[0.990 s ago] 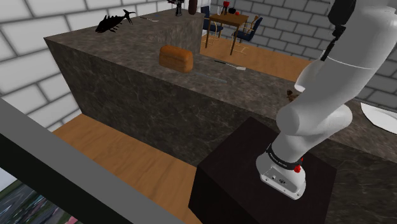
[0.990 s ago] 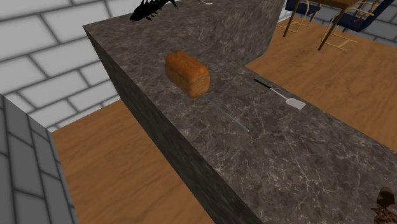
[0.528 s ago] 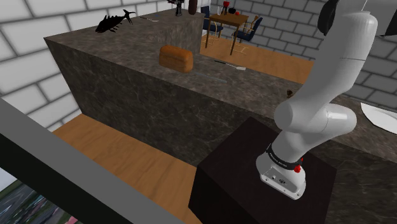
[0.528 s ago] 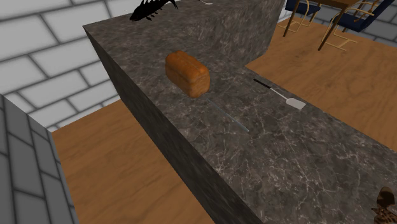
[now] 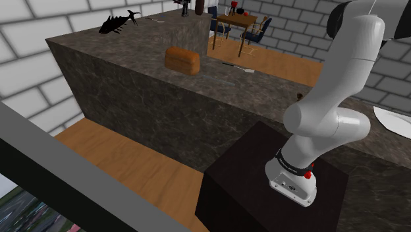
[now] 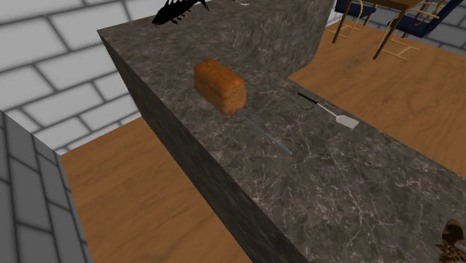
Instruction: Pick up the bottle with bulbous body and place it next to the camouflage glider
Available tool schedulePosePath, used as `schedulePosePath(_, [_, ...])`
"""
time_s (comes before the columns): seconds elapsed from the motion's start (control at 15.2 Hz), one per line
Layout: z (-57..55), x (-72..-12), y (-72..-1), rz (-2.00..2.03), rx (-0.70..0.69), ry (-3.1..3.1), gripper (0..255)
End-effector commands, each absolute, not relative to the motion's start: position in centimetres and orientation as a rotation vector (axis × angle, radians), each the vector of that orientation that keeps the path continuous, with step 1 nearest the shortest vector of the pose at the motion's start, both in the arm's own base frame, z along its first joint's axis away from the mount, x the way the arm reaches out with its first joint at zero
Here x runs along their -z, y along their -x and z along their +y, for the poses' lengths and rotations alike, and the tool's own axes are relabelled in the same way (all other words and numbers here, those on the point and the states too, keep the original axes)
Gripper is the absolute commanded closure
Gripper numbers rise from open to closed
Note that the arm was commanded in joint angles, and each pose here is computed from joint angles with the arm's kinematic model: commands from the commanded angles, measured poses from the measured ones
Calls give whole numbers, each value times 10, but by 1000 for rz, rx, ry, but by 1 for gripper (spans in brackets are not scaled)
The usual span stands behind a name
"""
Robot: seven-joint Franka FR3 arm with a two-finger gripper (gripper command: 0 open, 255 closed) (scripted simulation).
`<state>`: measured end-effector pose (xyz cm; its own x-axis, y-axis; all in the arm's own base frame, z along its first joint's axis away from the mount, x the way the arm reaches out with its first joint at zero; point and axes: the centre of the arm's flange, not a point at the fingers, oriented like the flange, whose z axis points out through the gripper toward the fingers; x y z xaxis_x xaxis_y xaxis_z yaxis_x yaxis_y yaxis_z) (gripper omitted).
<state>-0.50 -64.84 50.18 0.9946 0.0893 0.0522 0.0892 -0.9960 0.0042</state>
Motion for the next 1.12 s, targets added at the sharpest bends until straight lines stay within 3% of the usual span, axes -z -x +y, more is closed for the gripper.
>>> schedulePosePath(0.0, [-648,-491,5,140,-82,-3135,255])
schedulePosePath(1.06, [-648,-435,5,140,-82,-3135,255])
